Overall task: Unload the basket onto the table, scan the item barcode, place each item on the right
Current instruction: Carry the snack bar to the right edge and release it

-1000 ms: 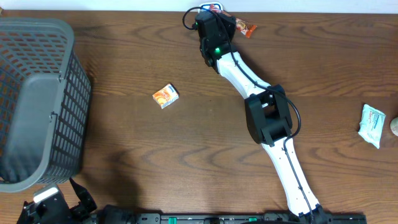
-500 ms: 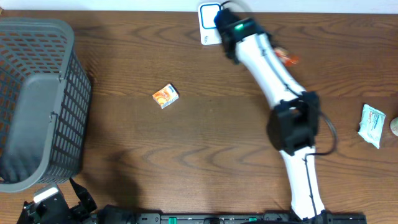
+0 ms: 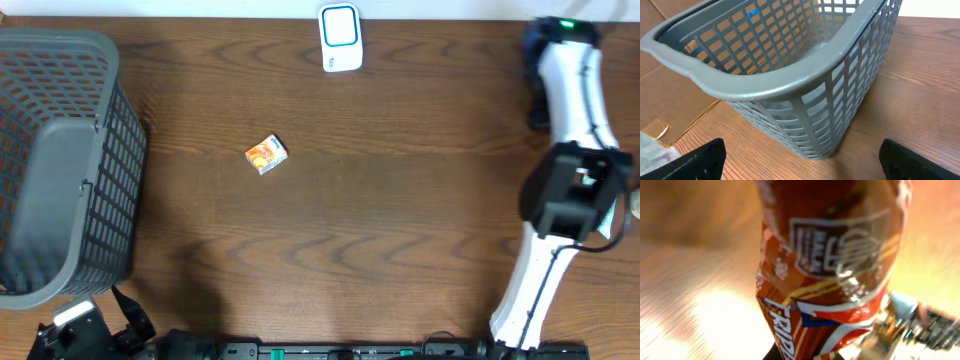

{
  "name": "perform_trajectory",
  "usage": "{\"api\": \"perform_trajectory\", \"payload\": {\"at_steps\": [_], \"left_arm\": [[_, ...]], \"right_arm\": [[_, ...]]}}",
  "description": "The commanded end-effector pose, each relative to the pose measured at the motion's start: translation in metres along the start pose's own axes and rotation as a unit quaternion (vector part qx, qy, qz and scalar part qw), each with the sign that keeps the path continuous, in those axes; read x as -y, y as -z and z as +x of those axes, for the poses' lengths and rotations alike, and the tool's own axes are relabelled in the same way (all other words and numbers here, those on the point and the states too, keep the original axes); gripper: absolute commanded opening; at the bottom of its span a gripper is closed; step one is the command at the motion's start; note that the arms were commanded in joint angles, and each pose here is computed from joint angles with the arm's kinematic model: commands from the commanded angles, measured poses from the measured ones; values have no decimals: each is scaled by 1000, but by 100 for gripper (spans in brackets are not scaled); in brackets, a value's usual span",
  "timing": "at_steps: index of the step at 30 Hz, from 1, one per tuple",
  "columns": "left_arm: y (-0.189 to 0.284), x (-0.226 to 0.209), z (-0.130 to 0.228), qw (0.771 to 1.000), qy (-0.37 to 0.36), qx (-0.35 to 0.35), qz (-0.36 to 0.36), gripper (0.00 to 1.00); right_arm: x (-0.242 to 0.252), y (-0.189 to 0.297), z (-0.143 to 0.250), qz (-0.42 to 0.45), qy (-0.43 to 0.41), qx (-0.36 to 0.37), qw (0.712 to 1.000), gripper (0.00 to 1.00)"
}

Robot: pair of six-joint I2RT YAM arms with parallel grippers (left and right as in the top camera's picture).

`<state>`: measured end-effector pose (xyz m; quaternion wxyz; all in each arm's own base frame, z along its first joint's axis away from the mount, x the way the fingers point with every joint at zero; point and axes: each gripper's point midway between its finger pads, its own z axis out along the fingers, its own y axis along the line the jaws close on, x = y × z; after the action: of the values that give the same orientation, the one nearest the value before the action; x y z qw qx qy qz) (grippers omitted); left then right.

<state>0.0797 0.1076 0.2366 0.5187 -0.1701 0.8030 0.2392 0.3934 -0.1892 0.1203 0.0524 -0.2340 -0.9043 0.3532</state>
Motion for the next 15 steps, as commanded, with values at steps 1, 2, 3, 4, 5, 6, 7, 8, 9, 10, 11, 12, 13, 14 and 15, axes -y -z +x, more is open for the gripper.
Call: {"api": "perform_trajectory", "payload": {"at_steps": [1, 2, 3, 4, 5, 6, 7, 8, 9, 10, 11, 12, 13, 14, 15], "left_arm": [[1, -2, 0, 1000, -3, 3, -4, 98], [1, -2, 0, 1000, -3, 3, -4, 98], [1, -2, 0, 1000, -3, 3, -4, 98], [1, -2, 0, 1000, -3, 3, -4, 98], [1, -2, 0, 1000, -3, 3, -4, 98], [1, -2, 0, 1000, -3, 3, -4, 98], [1, -2, 0, 1000, -3, 3, -4, 98], [1, -2, 0, 1000, -3, 3, -4, 98], [1, -2, 0, 1000, -3, 3, -4, 98], [1, -2, 0, 1000, -3, 3, -4, 98], [1, -2, 0, 1000, -3, 3, -4, 98], [1, -2, 0, 1000, -3, 3, -4, 98], [1, -2, 0, 1000, -3, 3, -4, 98], [1, -2, 0, 1000, -3, 3, -4, 98], [1, -2, 0, 1000, -3, 3, -4, 98]], "right_arm": [[12, -40, 3, -18, -72, -43, 996, 1], [17, -54, 3, -25, -89, -52, 994, 1], [21, -66, 3, -30, -102, -62, 992, 1], [25, -81, 6, -39, -117, -76, 989, 1], [28, -90, 9, -43, -127, -85, 987, 1], [33, -98, 11, -46, -136, -94, 985, 1], [38, -106, 13, -49, -146, -102, 983, 1], [44, -112, 15, -48, -154, -108, 981, 1], [50, -117, 16, -47, -161, -112, 979, 17], [58, -121, 17, -47, -170, -116, 978, 47], [63, -123, 18, -48, -172, -119, 977, 81], [67, -123, 18, -54, -167, -123, 977, 88], [70, -122, 18, -60, -160, -124, 978, 95], [73, -120, 18, -65, -146, -124, 979, 99], [76, -117, 17, -67, -135, -122, 981, 99]]}}
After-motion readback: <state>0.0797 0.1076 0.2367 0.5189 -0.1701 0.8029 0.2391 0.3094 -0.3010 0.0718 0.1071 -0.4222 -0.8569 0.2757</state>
